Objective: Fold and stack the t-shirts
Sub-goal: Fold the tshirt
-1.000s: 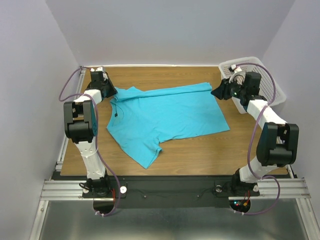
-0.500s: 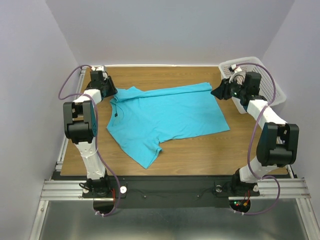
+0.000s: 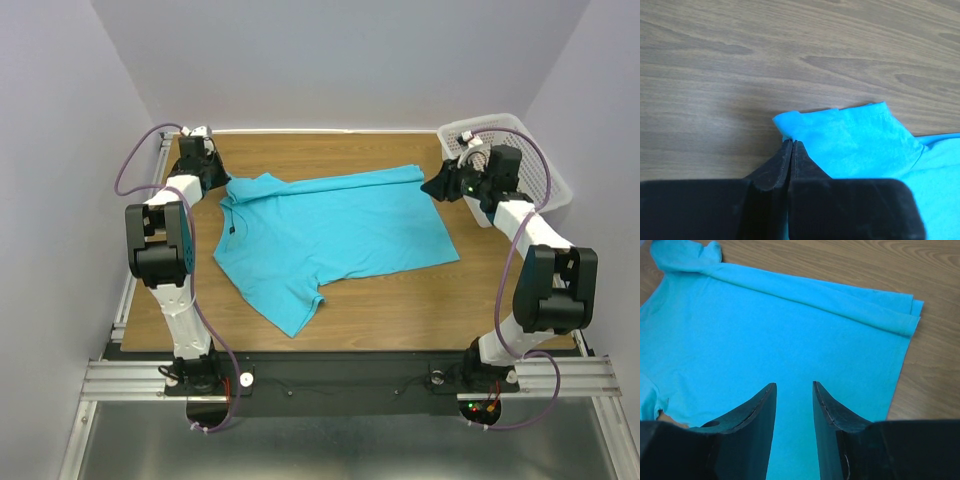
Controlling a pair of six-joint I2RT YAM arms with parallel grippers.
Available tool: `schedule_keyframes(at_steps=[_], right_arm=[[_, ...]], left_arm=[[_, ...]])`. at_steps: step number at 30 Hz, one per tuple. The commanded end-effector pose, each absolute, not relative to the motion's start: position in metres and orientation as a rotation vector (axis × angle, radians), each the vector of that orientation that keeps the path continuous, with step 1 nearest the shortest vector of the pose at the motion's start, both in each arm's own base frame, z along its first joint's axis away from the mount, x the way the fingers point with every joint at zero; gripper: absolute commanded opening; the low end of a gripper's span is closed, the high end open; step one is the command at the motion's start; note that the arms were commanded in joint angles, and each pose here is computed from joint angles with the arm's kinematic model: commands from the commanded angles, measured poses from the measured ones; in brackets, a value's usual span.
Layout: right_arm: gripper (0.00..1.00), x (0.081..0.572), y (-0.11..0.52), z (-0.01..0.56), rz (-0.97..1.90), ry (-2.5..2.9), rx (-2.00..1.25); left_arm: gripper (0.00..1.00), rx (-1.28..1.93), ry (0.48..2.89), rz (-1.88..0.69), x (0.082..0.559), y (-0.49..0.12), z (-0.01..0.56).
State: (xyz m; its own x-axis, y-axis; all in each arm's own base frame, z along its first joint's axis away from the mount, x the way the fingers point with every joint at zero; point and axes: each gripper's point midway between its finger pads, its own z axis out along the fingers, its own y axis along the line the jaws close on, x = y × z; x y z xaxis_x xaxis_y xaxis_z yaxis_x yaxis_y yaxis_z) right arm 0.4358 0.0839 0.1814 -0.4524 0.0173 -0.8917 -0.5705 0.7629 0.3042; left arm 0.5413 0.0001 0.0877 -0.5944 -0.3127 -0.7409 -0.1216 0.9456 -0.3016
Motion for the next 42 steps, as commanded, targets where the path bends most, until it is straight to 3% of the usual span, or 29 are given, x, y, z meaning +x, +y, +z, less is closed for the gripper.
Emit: schedule_keyframes(at_steps=[1, 10, 17, 22, 26, 31, 34, 35, 37, 42], right_arm=[[0.41, 0.433, 0.089, 0.206, 0.71, 1.862, -0.46], [0.41, 0.431, 0.086, 0.207, 0.678, 1.861, -0.457], [0.41, 0.43, 0.086, 0.207, 0.675, 1.858, -0.461], [0.41, 0.429, 0.085, 0.204, 0.67, 1.864, -0.461], [0.41, 0.43, 0.086, 0.2, 0.68, 1.87, -0.462], [0.41, 0.43, 0.086, 0.199, 0.677, 1.87, -0.466], [0.41, 0.429, 0.085, 0.198, 0.669, 1.873, -0.462], [0.41, 0.428, 0.084, 0.198, 0.667, 1.874, -0.463], [0.41, 0.428, 0.084, 0.198, 0.661, 1.873, -0.464], [0.41, 0.428, 0.084, 0.192, 0.67, 1.884, -0.462]], left_arm=[[0.0, -0.213, 2.071, -0.305, 0.549, -0.004, 0.15], [0.0, 0.165, 1.945, -0.479, 0.5, -0.048, 0.18], [0.02, 0.291, 2.078, -0.57, 0.452, -0.064, 0.126], [0.08, 0.361, 2.119, -0.599, 0.435, -0.069, 0.109], [0.31, 0.4, 2.195, -0.646, 0.411, -0.08, 0.088], [0.4, 0.271, 2.173, -0.426, 0.407, -0.052, 0.107], [0.72, 0.144, 1.941, -0.269, 0.412, -0.03, 0.182], [0.77, 0.13, 1.891, -0.268, 0.413, -0.031, 0.196], [0.83, 0.108, 1.799, -0.275, 0.422, -0.031, 0.227], [0.85, 0.142, 1.945, -0.455, 0.468, -0.053, 0.208]])
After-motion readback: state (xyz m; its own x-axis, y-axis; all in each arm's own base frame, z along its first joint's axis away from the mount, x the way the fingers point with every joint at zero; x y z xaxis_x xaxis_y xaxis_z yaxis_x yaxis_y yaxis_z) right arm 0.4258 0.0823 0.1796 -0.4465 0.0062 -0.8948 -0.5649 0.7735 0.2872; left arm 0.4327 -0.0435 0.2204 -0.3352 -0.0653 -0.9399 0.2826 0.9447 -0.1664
